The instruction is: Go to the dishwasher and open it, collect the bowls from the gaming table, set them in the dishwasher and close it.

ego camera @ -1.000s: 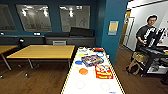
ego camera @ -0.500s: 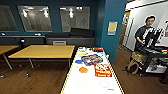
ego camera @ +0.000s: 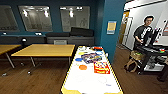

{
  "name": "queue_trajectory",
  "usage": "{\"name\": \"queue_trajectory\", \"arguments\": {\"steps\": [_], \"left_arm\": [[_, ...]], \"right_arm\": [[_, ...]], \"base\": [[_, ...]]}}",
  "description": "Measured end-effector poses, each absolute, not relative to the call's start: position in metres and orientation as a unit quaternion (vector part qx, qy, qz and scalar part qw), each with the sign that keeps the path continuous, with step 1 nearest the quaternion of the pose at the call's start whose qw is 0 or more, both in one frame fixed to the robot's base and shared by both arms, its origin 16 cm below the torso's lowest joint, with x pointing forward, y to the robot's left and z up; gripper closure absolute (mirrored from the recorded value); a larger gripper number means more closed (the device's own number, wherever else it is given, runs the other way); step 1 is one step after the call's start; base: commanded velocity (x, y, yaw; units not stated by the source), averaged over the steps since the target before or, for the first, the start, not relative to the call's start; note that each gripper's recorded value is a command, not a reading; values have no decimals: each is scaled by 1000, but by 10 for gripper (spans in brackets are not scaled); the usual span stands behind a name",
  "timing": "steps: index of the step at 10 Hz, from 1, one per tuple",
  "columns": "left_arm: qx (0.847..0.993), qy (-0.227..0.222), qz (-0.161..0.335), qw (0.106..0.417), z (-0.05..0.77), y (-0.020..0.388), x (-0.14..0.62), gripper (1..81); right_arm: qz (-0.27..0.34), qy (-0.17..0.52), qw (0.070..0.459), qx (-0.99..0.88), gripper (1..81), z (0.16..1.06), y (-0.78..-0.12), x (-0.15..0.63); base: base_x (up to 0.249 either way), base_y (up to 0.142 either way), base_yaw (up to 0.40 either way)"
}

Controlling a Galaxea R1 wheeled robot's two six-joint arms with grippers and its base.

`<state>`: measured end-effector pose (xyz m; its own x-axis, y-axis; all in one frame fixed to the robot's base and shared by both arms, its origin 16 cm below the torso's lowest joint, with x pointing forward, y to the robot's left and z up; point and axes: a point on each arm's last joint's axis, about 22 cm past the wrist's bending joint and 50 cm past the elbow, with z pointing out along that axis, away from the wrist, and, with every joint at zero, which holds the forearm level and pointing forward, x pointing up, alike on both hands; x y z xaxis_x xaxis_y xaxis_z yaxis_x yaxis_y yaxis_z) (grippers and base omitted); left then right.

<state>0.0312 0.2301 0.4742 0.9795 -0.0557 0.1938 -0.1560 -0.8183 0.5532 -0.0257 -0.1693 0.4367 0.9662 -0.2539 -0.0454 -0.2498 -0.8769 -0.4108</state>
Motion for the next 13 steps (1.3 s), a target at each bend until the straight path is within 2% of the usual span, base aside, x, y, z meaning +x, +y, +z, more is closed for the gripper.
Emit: {"name": "queue_trajectory", "arguments": {"steps": [3, 8, 13], "left_arm": [[948, -58, 85, 300, 473, 220, 30, 811], [961, -62, 80, 256, 456, 253, 20, 811], [966, -66, 80, 235, 444, 251, 17, 811]], "right_arm": [[-4, 123, 213, -969, 811, 436, -161, -28], [-8, 111, 185, -976, 811, 429, -190, -31], [-9, 100, 183, -978, 811, 428, -188, -33]], "base": [[-145, 0, 0], [-146, 0, 0], [-147, 0, 0]]}}
